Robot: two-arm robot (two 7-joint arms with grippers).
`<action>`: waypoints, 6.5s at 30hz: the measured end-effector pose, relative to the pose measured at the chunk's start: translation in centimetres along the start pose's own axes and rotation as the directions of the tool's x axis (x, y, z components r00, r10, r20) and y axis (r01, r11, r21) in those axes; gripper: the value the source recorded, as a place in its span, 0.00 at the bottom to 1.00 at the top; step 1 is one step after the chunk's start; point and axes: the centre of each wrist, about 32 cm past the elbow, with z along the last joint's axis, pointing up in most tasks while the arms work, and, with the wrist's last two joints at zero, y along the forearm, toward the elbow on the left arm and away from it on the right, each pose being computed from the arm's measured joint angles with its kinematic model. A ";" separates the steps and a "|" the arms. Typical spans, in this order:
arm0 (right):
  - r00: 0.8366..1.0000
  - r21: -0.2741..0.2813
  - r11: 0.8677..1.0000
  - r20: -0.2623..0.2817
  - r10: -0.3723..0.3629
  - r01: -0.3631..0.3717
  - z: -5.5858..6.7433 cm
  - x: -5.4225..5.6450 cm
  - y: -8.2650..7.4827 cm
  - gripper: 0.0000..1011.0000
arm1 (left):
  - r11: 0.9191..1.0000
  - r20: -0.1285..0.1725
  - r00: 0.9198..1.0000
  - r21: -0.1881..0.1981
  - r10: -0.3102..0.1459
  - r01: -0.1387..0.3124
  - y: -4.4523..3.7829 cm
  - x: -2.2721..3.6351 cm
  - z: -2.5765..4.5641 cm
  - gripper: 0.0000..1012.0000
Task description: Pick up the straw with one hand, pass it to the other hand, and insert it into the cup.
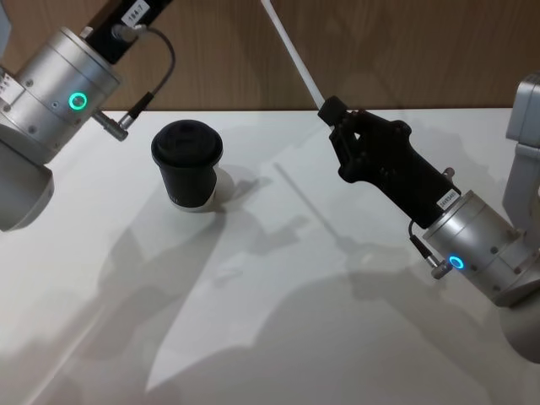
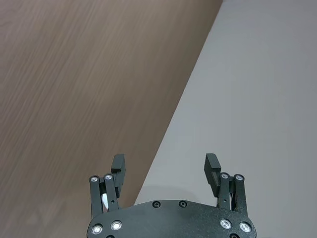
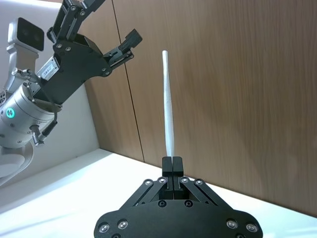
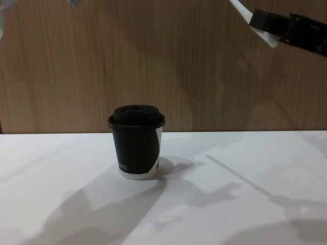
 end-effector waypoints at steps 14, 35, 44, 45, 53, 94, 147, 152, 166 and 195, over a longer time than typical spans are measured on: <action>1.000 0.000 1.000 0.001 0.001 -0.001 0.0 0.0 0.0 0.01 | 0.998 -0.086 0.995 0.019 0.058 -0.057 0.34 0.47 0.18 0.99; 1.000 0.000 1.000 0.000 0.002 -0.002 0.0 -0.1 0.0 0.01 | 0.988 -0.157 0.981 0.118 0.115 -0.097 0.69 1.78 -0.69 0.99; 1.000 0.000 1.000 0.000 0.002 -0.002 0.0 -0.1 0.0 0.01 | 0.982 -0.176 0.976 0.157 0.129 -0.101 0.72 2.31 -1.34 0.99; 1.000 0.000 1.000 0.000 0.002 -0.002 0.0 -0.1 0.0 0.01 | 0.982 -0.178 0.975 0.161 0.129 -0.101 0.70 2.36 -1.42 0.99; 1.000 0.000 1.000 0.000 0.002 -0.002 0.0 -0.1 0.0 0.01 | 0.978 -0.204 0.971 0.188 0.128 -0.090 0.52 2.92 -2.13 0.99; 1.000 0.000 1.000 0.000 0.002 -0.002 0.0 -0.1 0.0 0.01 | 0.982 -0.244 0.968 0.191 0.052 -0.005 -1.16 4.53 -4.50 0.48; 1.000 0.000 1.000 0.000 0.002 -0.002 0.0 -0.1 0.0 0.92 | 0.980 0.002 0.992 0.160 0.122 -0.121 0.74 3.53 -1.31 0.01; 1.000 0.000 1.000 0.000 0.002 -0.002 0.0 -0.1 0.0 0.99 | 0.975 0.084 0.986 0.157 0.145 -0.157 0.90 3.13 -0.38 0.01; 1.000 0.000 1.000 0.000 0.002 -0.002 0.0 -0.1 0.0 0.99 | 0.940 0.326 0.914 0.153 0.243 -0.304 1.96 1.67 1.86 0.01; 1.000 0.000 1.000 0.000 0.002 -0.002 0.0 -0.1 0.0 0.99 | 0.874 0.480 0.812 0.166 0.333 -0.456 1.56 2.31 1.24 0.01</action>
